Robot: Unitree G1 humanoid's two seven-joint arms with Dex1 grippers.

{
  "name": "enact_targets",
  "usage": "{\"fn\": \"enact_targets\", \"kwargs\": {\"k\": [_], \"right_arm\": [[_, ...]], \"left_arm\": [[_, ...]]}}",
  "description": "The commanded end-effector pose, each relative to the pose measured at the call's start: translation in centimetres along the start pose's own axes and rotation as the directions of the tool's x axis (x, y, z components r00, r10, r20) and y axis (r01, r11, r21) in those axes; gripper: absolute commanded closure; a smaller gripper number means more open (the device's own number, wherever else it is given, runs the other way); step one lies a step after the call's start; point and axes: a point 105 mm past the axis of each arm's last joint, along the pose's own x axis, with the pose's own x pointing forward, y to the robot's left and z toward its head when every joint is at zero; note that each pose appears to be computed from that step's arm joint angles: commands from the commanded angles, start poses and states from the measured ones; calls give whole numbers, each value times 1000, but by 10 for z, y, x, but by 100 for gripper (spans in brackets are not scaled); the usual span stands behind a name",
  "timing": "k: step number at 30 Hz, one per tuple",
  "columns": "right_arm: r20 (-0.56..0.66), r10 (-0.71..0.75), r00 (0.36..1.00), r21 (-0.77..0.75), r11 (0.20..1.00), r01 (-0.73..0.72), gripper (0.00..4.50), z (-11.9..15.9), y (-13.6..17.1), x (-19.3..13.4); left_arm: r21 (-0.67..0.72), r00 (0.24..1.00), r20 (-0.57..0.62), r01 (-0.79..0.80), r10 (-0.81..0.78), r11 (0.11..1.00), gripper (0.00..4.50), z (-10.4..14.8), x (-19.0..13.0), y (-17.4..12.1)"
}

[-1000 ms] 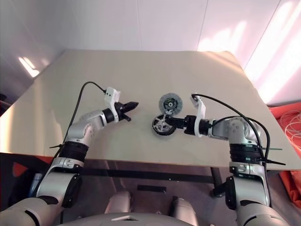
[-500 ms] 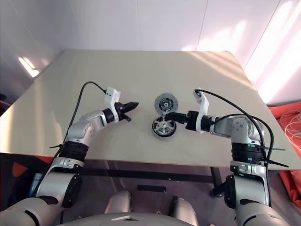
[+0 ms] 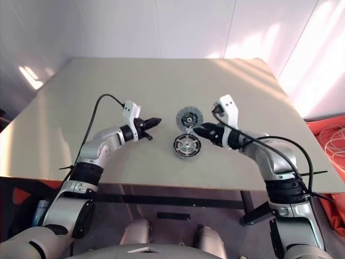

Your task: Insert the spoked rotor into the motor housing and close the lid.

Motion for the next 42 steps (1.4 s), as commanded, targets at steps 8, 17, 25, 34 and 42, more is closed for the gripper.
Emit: {"fn": "enact_targets", "kwargs": {"k": [8, 17, 25, 34, 42], "right_arm": [[-11, 85, 996, -194, 977, -85, 445, 2, 12, 15], [-108, 48, 993, -134, 989, -62, 445, -41, 10, 31], [97, 65, 993, -201, 979, -45, 445, 19, 3, 15], [-97, 340, 935, -596, 733, -328, 445, 53, 35, -21], [-403, 328, 854, -685, 511, -519, 323, 28, 20, -32]], "left_arm": [[52, 999, 49, -14, 12, 999, 450, 18, -5, 4], [51, 998, 58, -37, 34, 998, 450, 19, -9, 8], [51, 997, 62, -40, 37, 998, 450, 21, -8, 10], [60, 999, 49, -1, -2, 998, 450, 19, -4, 4], [60, 999, 37, 18, -20, 998, 450, 15, -4, 1]]}}
